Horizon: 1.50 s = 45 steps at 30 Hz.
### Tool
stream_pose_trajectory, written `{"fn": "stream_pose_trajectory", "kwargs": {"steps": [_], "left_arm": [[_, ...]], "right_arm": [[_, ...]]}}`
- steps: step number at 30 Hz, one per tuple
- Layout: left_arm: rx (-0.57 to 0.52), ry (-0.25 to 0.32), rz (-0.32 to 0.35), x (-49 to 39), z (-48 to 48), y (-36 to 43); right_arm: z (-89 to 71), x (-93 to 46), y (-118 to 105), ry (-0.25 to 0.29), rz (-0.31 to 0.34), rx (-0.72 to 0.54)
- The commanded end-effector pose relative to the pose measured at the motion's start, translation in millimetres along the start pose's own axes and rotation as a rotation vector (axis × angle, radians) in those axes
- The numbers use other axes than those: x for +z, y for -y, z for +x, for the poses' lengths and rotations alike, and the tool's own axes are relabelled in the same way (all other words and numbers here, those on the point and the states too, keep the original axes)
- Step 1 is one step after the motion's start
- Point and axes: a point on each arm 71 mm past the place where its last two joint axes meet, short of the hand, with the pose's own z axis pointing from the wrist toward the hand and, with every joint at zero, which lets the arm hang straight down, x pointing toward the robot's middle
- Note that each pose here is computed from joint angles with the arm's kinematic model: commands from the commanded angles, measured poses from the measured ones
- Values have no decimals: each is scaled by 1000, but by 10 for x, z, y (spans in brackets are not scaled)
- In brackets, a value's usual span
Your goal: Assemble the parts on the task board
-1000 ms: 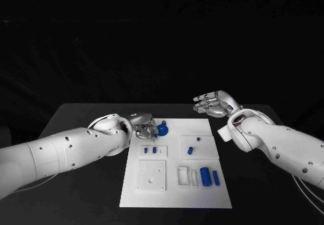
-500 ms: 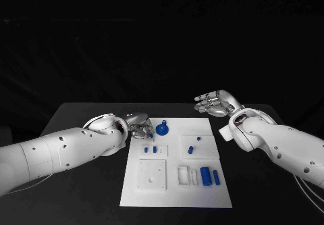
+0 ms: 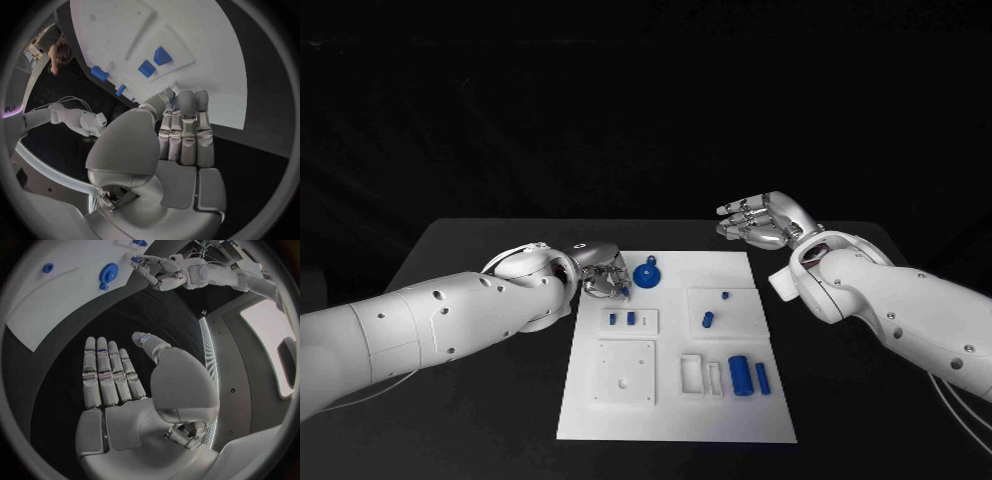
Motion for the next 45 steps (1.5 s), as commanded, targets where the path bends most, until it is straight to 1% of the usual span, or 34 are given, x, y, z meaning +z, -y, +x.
{"fn": "stream_pose_trajectory", "kwargs": {"steps": [1,12,19,27,45], "left_arm": [[4,-20,-1,13,24,11],[6,-30,-9,32,49,-1],[5,-53,-12,37,75,2],[-8,-66,-21,34,89,-12],[-20,-65,-19,27,89,-22]], "right_arm": [[1,-2,-13,-1,-14,-3],[2,-4,-15,-3,-15,-3],[0,-4,-13,-3,-13,-3],[-5,-4,-5,-2,-9,-4],[7,8,3,-3,-6,-3]]}}
